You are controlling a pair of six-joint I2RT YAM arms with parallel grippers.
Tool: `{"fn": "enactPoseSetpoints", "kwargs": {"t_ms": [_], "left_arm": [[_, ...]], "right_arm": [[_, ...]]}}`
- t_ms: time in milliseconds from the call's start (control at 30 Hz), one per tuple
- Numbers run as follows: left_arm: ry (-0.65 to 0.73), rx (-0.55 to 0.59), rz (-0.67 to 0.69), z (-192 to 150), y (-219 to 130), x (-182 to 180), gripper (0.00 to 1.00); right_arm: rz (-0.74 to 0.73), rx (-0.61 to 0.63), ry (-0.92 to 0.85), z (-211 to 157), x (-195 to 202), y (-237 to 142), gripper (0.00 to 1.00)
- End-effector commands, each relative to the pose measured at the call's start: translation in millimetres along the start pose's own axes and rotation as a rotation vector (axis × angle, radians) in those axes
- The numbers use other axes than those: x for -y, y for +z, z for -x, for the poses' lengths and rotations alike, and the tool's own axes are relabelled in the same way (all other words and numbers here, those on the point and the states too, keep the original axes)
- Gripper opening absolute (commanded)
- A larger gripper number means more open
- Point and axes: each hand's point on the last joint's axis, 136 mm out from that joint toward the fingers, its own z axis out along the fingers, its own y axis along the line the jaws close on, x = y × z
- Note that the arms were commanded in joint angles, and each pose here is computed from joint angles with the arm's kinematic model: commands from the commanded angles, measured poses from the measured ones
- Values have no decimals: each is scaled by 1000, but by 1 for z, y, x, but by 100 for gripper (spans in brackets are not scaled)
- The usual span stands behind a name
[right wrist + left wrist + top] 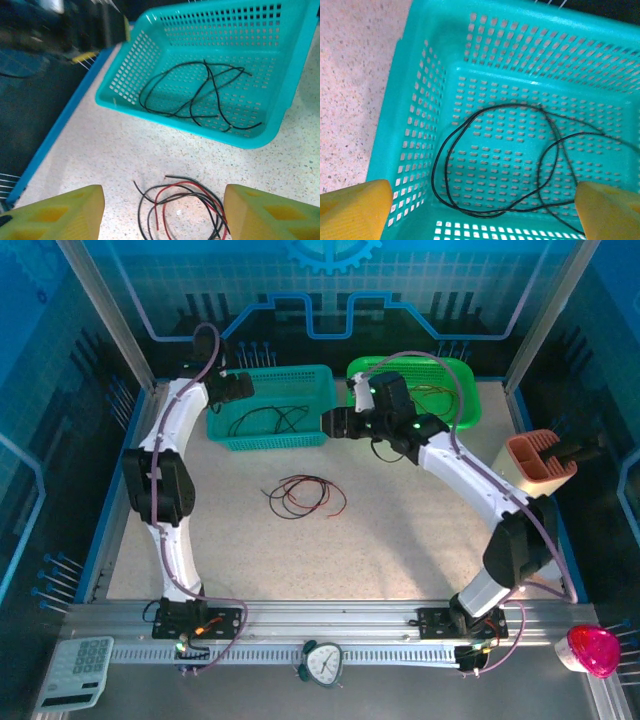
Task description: Untangle the cables
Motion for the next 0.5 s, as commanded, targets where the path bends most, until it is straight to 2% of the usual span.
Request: {"fn": "enactPoseSetpoints", "kwargs": {"t_ms": [0, 200, 333, 467], "left_arm": [[-50, 145, -121, 41, -58, 22, 96], [-94, 170, -227, 38, -85, 35, 97], [-109, 151, -290, 15, -92, 42, 97], [-54, 111, -320, -18, -89, 56, 97]], "right_arm": [[-15, -12, -63, 4, -7, 7, 65], [-14, -42, -55, -2, -4, 25, 64], [-24, -51, -55, -3, 0, 34, 64], [-72, -46, -34, 0, 17, 38, 64]]}}
